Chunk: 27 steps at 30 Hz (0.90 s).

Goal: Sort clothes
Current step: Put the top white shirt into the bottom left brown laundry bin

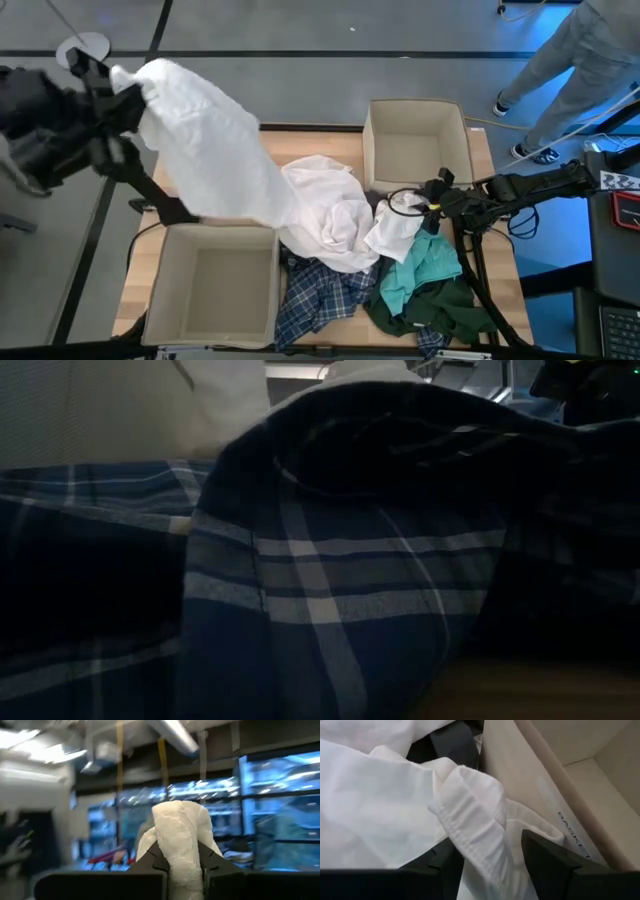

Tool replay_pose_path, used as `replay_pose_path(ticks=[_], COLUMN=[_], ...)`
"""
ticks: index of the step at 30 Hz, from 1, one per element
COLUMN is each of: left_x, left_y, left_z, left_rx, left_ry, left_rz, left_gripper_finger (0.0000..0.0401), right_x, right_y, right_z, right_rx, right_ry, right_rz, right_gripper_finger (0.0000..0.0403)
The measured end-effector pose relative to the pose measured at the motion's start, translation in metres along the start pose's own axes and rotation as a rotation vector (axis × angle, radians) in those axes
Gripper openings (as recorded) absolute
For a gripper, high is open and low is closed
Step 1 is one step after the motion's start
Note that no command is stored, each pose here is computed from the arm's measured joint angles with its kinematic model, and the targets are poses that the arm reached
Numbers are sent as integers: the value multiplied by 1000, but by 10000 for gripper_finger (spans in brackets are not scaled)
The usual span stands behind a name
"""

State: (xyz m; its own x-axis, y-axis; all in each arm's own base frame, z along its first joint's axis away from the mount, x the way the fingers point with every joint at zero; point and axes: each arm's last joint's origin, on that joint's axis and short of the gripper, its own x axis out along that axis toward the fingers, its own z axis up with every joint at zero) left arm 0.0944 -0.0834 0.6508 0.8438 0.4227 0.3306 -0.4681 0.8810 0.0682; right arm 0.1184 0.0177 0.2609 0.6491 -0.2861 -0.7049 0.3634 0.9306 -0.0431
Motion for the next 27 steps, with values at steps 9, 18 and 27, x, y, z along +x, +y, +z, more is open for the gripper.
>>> replay_pose_path(ticks=[9, 18, 27], left_x=[-20, -36, -55], left_y=[-13, -12, -61], left_z=[16, 29, 11], left_rx=[14, -57, 156], left_ry=[-38, -5, 59], left_rz=[-165, -289, -359], left_gripper_finger=[17, 17, 17], right_x=[0, -1, -1], right_y=[0, 0, 2], right_z=[0, 1, 5], right_rx=[38, 126, 156], right_ry=[-3, -14, -47], right_rz=[-5, -2, 21], right_gripper_finger=[198, 198, 198])
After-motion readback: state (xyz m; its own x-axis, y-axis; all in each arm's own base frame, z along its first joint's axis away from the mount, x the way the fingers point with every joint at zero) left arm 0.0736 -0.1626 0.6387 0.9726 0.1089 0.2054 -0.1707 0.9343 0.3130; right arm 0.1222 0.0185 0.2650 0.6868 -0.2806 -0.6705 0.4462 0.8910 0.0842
